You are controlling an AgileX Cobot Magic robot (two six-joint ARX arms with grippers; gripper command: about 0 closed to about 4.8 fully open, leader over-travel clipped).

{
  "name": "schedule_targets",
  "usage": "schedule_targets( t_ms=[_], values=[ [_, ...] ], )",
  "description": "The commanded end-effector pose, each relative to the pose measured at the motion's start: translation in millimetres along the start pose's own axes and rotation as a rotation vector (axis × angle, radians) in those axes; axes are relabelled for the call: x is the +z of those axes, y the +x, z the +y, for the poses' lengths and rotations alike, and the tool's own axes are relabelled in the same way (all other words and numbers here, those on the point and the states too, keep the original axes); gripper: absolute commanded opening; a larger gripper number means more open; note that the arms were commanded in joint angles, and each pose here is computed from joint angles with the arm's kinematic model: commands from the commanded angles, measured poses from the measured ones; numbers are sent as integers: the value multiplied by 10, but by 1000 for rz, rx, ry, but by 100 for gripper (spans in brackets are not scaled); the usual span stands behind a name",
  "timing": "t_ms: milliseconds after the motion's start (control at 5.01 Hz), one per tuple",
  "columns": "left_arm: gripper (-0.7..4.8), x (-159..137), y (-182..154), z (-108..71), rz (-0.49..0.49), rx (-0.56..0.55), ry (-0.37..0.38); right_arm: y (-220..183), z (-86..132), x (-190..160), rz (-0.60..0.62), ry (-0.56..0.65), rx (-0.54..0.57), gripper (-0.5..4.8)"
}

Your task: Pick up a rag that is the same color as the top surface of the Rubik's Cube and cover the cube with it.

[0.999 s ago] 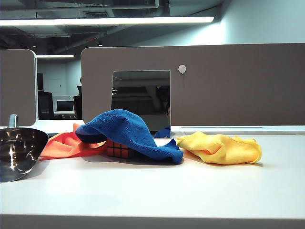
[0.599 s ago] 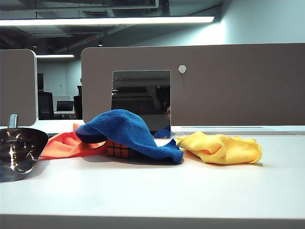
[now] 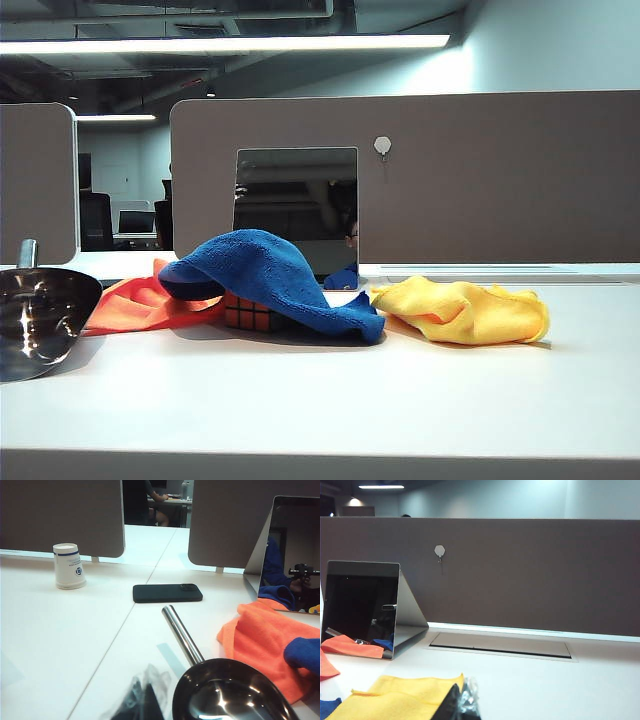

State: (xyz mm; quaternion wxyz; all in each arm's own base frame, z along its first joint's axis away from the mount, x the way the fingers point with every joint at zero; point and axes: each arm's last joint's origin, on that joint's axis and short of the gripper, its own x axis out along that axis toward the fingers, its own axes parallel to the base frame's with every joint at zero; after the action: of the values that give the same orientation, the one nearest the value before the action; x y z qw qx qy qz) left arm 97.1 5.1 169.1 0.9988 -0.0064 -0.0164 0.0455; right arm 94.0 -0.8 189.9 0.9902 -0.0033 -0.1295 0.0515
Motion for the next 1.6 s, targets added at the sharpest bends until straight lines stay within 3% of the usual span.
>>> schedule_targets(
  t_ms=[200,599,999,1198,1598],
  values=[
    [-6,20,-8,-67,-16,-232,6,-2,-16,-48,47,-19,-54,-5],
    [-6,36,-9,-70,-34,-235,15,-11,-47,-120,122,-15,-160,-5],
    [-5,38,-9,-71,-39,-239,41,-12,-47,-121,123,-15,-160,-5],
    [-6,38,-4,-46,-38,-150,43,-11,-47,-120,122,-15,-160,-5],
    [-5,37,-4,-46,-39,-148,65,-12,-47,-121,123,-15,-159,-5]
  ],
)
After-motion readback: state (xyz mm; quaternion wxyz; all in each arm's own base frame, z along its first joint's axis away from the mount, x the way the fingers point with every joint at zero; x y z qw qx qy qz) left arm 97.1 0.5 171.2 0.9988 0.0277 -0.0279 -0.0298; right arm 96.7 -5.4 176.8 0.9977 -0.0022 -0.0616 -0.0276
